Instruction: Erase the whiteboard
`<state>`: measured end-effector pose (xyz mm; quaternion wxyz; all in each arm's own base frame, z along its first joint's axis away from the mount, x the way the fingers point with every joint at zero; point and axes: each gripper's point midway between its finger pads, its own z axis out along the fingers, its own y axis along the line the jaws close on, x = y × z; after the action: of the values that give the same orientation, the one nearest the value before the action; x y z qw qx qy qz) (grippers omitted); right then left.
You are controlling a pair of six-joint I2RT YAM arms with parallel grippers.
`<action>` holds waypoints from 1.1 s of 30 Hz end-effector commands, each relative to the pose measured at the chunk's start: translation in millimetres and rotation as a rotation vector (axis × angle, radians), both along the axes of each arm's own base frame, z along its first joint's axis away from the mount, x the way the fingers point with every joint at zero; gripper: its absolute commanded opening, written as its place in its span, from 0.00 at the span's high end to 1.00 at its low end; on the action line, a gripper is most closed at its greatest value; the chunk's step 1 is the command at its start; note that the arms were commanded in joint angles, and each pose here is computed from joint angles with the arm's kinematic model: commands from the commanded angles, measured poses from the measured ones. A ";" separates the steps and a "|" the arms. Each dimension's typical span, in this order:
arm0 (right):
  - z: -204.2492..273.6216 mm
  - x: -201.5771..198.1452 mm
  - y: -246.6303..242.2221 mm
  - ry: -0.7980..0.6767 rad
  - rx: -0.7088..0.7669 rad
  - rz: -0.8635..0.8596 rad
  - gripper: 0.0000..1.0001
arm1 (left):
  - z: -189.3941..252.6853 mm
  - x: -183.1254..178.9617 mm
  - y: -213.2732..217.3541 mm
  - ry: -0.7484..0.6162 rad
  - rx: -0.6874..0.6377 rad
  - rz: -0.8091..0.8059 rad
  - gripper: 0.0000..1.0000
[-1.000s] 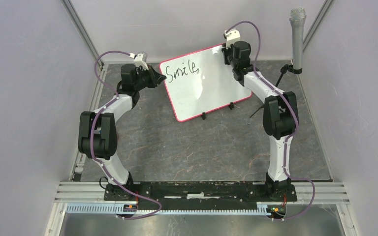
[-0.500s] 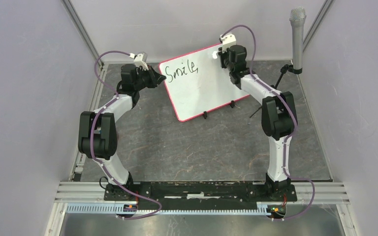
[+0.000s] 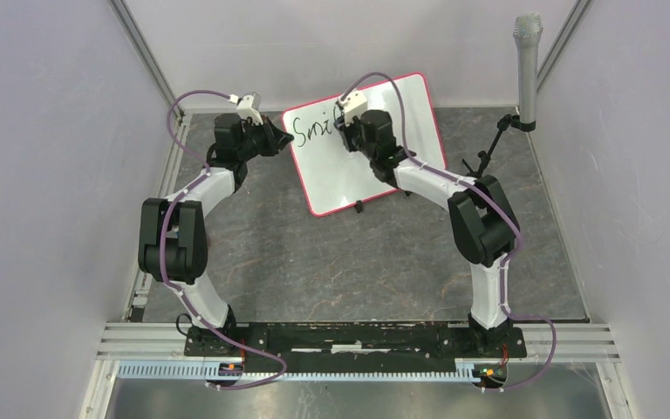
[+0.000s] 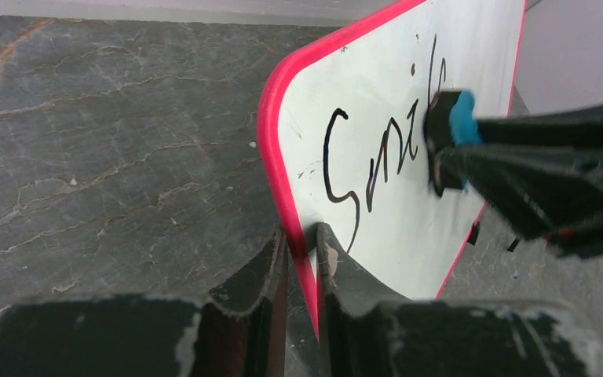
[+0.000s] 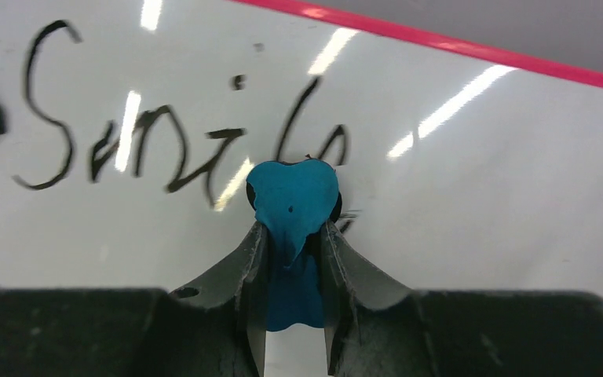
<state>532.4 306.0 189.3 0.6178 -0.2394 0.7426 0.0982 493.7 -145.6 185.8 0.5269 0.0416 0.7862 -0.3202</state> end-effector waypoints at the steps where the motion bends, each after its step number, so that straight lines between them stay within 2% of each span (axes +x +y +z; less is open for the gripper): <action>1: 4.7 -25.3 31.3 0.011 0.047 0.078 1.00 | 30.4 1.5 -2.9 -0.138 0.059 -0.029 0.98; 5: 5.9 -19.0 18.8 0.014 0.052 0.032 1.00 | 31.1 0.5 -3.4 -0.139 0.056 -0.032 0.98; 13: 3.8 0.6 -54.1 0.020 0.038 -0.183 1.00 | 32.7 0.7 -3.9 -0.142 0.052 -0.033 0.98; 17: 3.4 -0.2 -69.4 0.014 0.043 -0.219 1.00 | 32.9 0.9 -4.1 -0.141 0.050 -0.033 0.98; 20: 1.1 -1.9 -55.4 0.021 0.046 -0.176 1.00 | 33.1 0.7 -5.2 -0.141 0.047 -0.035 0.98; 29: 5.3 -20.2 32.7 0.006 0.032 -0.018 1.00 | 34.1 0.4 -5.3 -0.145 0.050 -0.036 0.98; 33: 9.1 -19.8 52.9 0.001 0.038 0.019 1.00 | 34.3 0.0 -5.5 -0.146 0.050 -0.036 0.98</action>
<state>506.9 339.9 181.6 0.6087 -0.2254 0.7537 0.1031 493.0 -146.5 187.6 0.5280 0.0430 0.7851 -0.3210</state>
